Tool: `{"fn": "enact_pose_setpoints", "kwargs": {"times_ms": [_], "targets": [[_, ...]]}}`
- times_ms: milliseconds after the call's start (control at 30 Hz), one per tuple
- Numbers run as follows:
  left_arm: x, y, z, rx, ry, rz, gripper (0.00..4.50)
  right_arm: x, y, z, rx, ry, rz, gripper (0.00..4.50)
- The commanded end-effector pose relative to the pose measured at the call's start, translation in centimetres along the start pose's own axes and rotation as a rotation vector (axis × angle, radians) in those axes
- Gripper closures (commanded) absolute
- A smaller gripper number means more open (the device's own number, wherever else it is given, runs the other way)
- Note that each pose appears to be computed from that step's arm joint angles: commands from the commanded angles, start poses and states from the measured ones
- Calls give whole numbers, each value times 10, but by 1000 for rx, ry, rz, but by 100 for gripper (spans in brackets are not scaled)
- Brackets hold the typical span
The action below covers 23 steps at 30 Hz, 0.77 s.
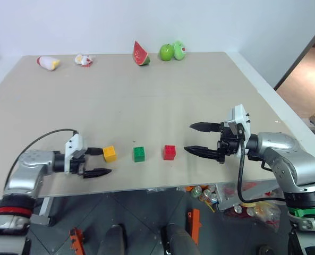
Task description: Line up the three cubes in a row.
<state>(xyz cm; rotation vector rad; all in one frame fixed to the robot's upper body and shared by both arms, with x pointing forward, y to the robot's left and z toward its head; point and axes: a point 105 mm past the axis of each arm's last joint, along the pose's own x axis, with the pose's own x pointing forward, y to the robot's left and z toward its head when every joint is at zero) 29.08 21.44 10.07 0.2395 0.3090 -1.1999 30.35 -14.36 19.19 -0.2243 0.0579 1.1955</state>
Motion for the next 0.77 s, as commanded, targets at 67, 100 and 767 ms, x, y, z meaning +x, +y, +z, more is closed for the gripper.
{"fn": "enact_pose_setpoints", "kwargs": {"times_ms": [67,100,767], "targets": [[-46,-13,-3,-149,44,53,32,-8,-5,12,-56,-11,-13,0],[-56,-14,-6,-178,54,86,32,-9,-6,11,-56,-9,-16,0],[-88,13,9,-274,-246,622,32,-22,-25,-10,28,-9,-152,0]]}}
